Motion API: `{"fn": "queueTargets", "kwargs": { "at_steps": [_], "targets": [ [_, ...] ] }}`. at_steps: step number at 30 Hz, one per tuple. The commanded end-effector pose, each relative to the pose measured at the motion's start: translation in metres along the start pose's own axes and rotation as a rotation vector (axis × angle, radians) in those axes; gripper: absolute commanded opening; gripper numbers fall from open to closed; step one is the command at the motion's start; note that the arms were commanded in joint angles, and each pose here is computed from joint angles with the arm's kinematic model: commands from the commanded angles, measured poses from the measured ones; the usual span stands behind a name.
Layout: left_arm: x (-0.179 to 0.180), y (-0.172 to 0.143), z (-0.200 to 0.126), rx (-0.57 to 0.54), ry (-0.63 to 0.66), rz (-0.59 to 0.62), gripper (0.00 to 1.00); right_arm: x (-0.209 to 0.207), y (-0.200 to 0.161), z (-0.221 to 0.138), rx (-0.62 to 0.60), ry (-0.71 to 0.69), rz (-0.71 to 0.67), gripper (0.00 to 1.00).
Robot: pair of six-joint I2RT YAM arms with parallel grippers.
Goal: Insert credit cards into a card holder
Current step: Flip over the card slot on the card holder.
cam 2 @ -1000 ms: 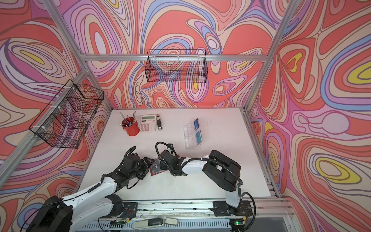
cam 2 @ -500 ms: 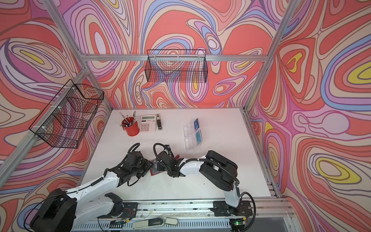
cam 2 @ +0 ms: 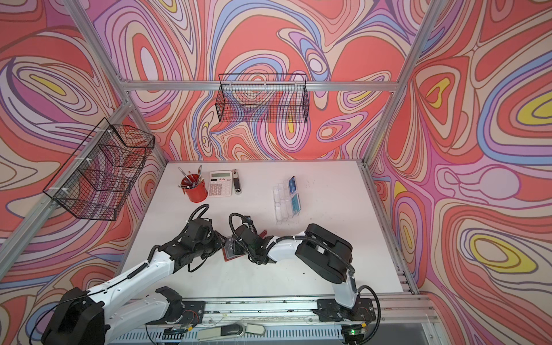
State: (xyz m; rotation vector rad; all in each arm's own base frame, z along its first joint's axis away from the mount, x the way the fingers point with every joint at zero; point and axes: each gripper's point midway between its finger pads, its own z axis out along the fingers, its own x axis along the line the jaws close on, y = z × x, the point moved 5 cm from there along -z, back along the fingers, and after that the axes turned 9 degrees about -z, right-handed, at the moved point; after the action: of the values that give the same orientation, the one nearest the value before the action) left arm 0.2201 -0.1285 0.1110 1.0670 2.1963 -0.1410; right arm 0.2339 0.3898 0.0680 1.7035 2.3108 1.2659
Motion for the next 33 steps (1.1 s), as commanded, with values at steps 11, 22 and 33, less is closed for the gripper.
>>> {"fn": "queueTargets", "kwargs": {
  "at_steps": [11, 22, 33],
  "targets": [
    [-0.035, -0.019, 0.049, 0.141, -0.078, 0.132, 0.33, -0.005, -0.018, 0.001, 0.039, 0.008, 0.002, 0.28],
    [-0.009, -0.012, 0.052, 0.082, 0.118, 0.072, 0.12, 0.000, -0.010, -0.007, 0.019, 0.021, -0.008, 0.28],
    [-0.010, -0.014, 0.055, 0.095, 0.092, 0.076, 0.08, -0.010, 0.016, -0.053, -0.111, -0.068, 0.006, 0.40]
  ]
}}
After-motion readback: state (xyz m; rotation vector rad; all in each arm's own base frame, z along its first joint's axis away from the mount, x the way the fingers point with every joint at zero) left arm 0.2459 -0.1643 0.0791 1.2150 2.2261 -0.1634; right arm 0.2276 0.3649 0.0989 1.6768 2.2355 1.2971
